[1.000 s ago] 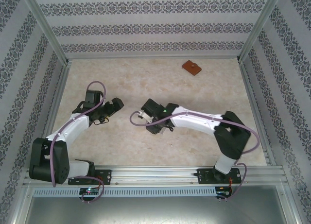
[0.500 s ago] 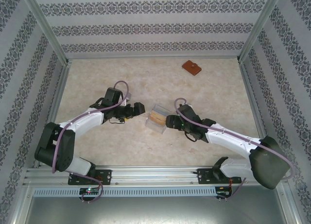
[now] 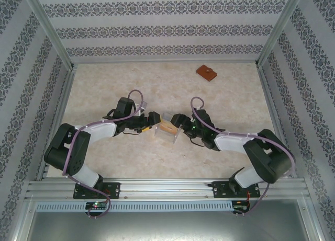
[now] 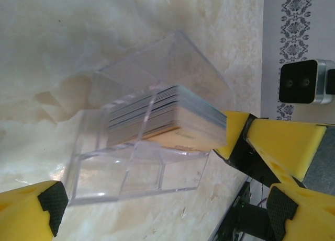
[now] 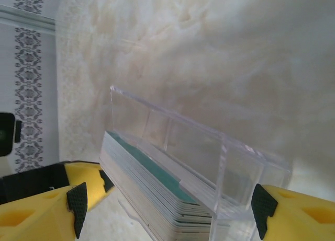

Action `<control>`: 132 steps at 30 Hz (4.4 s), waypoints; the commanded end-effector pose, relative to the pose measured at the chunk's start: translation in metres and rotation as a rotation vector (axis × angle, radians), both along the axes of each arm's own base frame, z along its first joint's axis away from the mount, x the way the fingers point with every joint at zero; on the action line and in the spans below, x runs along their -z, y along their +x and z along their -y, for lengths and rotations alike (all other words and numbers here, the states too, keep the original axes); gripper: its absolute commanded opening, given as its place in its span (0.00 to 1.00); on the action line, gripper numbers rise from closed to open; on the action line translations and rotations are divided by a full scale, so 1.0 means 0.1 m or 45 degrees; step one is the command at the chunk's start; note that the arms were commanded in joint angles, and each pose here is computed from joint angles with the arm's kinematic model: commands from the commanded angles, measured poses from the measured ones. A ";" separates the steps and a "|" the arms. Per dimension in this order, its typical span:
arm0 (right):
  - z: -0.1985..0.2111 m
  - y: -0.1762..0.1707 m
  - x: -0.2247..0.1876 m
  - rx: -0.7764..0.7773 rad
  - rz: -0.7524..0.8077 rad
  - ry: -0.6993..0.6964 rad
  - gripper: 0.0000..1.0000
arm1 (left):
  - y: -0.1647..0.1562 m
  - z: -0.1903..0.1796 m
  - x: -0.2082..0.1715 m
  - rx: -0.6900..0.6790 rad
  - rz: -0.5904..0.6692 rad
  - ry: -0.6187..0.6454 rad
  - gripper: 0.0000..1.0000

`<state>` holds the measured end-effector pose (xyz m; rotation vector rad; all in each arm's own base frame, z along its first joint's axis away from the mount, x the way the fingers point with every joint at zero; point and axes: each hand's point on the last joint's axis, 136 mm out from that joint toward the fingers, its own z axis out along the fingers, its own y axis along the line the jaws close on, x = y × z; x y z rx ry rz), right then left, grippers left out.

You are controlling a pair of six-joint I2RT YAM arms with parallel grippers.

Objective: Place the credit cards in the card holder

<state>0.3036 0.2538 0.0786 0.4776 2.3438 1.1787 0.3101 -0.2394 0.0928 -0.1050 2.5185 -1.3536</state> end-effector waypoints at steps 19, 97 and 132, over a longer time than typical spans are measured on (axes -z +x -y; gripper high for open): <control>-0.32 1.24 -0.21 -0.061 0.118 0.163 0.98 | -0.17 -1.04 -0.17 -0.472 0.057 0.506 0.99; 0.15 0.86 0.38 -0.163 0.324 -1.225 0.88 | 0.90 -1.22 -0.13 -0.348 0.036 0.456 0.95; 2.04 2.95 -0.20 0.284 0.109 -1.090 0.93 | 0.29 -1.45 -0.73 -0.473 0.217 0.534 0.95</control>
